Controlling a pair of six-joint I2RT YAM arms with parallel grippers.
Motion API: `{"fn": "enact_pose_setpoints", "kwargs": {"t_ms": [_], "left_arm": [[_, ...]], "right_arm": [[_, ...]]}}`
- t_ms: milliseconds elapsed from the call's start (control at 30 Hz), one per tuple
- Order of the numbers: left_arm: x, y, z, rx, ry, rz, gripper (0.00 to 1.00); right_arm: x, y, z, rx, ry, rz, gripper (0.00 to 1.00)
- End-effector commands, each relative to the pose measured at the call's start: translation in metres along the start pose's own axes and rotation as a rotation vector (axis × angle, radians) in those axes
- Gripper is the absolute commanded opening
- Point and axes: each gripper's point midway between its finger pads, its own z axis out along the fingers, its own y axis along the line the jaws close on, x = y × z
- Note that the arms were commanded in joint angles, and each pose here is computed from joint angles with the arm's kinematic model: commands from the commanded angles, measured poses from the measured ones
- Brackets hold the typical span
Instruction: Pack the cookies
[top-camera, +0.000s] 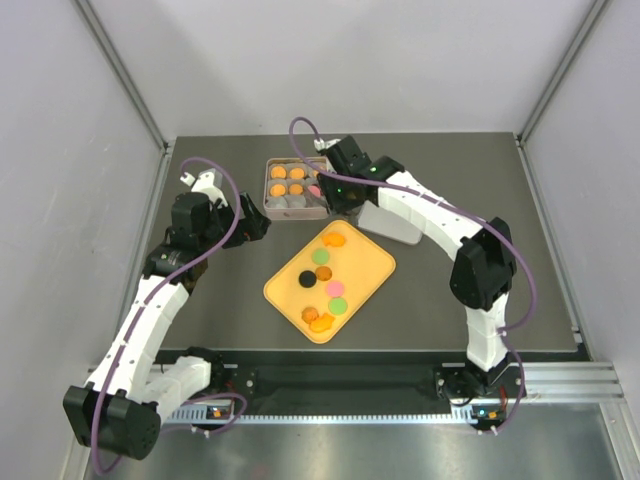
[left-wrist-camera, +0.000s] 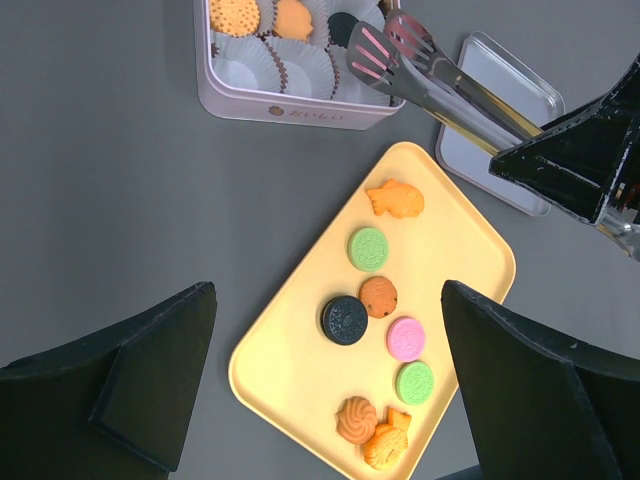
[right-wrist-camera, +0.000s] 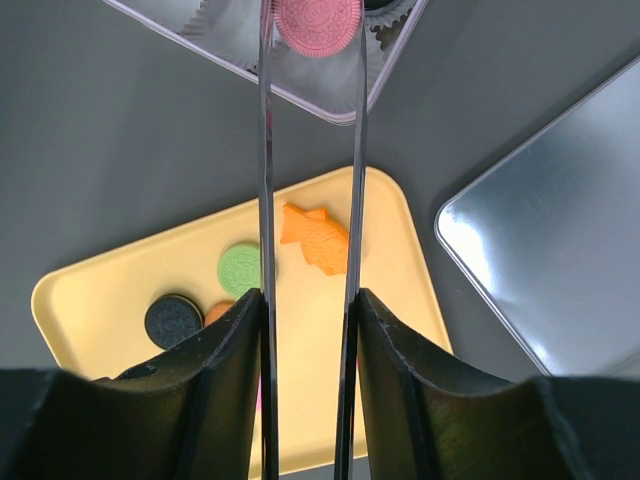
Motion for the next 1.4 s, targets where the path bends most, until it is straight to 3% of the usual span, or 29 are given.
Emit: {"fn": "enact_pose_setpoints", "kwargs": {"t_ms": [0, 967, 1200, 1367], "left_arm": [[-0.009, -0.002, 0.000, 0.016, -0.043, 0.005, 0.99], [-0.009, -0.002, 0.000, 0.015, -0.043, 0.005, 0.99], [-0.009, -0.001, 0.000, 0.009, -0.046, 0.005, 0.99], [-0.008, -0.001, 0.000, 0.009, -0.043, 0.005, 0.99]], "right_arm": [[-0.017, 0.000, -0.009, -0.020, -0.065, 0.003, 0.39], [-0.029, -0.001, -0.025, -0.011, -0.106, -0.003, 0.45], [-0.063, -0.001, -0.063, -0.006, -0.194, -0.008, 0.45], [-0.058, 0.000, -0.100, -0.028, -0.228, 0.002, 0.44]]}}
